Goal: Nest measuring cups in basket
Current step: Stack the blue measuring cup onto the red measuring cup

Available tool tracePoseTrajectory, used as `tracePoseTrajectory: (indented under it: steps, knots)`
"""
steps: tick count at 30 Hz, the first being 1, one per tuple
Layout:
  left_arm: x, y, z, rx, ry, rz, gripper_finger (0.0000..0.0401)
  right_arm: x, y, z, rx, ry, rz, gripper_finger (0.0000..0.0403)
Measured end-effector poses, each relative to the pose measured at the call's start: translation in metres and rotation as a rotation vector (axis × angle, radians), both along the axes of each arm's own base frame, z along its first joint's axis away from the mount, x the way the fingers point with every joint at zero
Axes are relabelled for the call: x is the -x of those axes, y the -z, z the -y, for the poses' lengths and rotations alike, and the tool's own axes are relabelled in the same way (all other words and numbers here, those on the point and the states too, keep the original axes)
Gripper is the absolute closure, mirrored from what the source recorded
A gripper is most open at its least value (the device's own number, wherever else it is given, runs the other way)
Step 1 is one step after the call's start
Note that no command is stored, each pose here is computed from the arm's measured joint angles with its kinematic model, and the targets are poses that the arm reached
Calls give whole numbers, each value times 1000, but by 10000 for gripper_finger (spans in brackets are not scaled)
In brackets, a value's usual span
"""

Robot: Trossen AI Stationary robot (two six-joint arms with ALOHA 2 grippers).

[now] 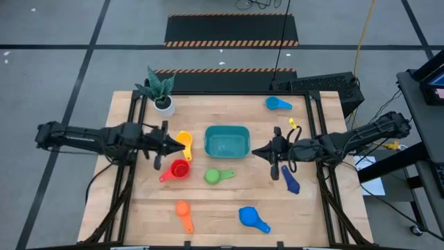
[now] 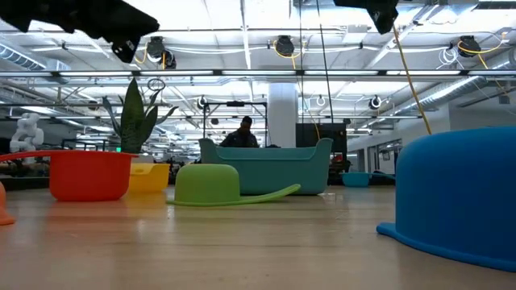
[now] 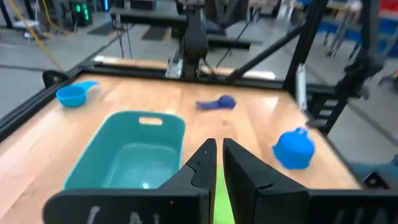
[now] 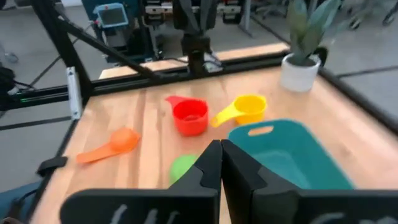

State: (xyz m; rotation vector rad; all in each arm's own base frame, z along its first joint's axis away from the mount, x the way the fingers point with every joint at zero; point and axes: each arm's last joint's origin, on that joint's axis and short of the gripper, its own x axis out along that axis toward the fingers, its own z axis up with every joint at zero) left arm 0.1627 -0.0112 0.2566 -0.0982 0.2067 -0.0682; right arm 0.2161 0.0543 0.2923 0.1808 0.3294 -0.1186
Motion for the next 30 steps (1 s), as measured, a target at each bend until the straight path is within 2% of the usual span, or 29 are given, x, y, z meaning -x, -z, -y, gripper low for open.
tracePoseTrajectory:
  steps: [5, 12, 20, 24, 26, 30]
  knots:
    - [-22, 4, 10, -50, 15, -85, 370, 3, 8, -4, -131, -22, -81, 403]
    - [-43, 10, 27, -41, 48, -161, 370, 5, 32, -25, -273, -11, -270, 403]
    - [-56, 9, 52, -26, 98, -155, 370, -9, 61, -69, -463, -171, -420, 403]
    - [-58, 14, 65, -45, 113, -170, 370, -4, 68, -91, -541, -248, -483, 403]
    - [-58, 16, 70, -45, 117, -167, 370, 1, 66, -102, -551, -293, -473, 403]
    - [-61, 16, 79, -21, 109, -138, 370, 12, 54, -122, -501, -322, -441, 403]
